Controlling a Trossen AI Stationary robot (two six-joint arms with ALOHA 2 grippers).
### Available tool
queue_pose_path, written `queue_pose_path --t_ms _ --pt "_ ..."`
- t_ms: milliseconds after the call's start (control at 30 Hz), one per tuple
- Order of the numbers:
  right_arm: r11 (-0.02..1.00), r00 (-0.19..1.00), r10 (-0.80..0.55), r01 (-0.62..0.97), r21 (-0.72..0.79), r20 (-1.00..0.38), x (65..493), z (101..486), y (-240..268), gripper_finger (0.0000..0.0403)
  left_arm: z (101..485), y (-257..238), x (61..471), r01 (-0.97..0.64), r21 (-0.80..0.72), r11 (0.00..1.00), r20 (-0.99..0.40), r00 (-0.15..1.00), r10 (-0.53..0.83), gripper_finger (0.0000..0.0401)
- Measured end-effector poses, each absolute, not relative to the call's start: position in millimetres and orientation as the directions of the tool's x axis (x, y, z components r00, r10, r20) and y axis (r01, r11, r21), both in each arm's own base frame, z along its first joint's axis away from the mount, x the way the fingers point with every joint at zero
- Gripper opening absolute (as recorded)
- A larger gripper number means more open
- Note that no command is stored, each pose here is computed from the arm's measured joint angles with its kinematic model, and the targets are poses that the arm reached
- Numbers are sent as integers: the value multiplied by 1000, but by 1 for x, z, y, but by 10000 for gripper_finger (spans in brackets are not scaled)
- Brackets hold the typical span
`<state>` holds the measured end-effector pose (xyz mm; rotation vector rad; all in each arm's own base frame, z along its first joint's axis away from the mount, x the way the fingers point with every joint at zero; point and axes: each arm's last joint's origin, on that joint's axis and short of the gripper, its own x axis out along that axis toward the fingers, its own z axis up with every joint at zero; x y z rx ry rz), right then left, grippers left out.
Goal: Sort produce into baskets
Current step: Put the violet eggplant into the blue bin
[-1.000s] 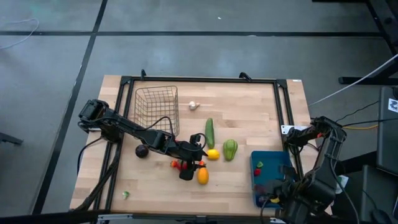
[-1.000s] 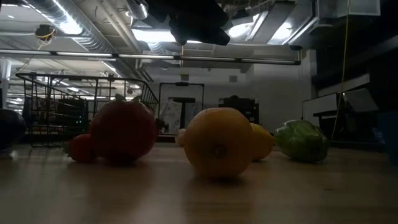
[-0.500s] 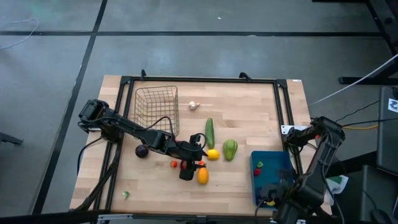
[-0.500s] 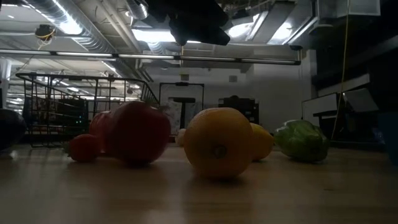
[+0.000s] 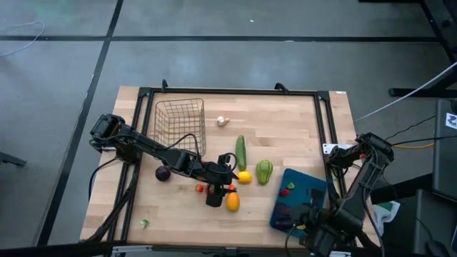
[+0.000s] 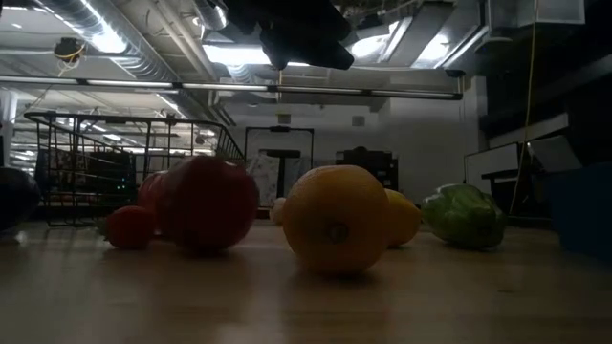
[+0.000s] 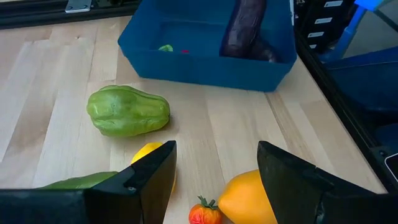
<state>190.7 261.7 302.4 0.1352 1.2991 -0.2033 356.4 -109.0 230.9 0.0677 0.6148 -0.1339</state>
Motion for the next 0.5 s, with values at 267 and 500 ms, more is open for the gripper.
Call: queue_pose_path --t_ms 267,500 --pt "969 225 -51 246 6 -973 205 302 252 54 231 -109 356 145 24 989 -579 808 -105 221" --pt "969 201 -23 247 28 -979 206 302 253 91 231 -109 356 145 24 989 -580 808 -105 221"
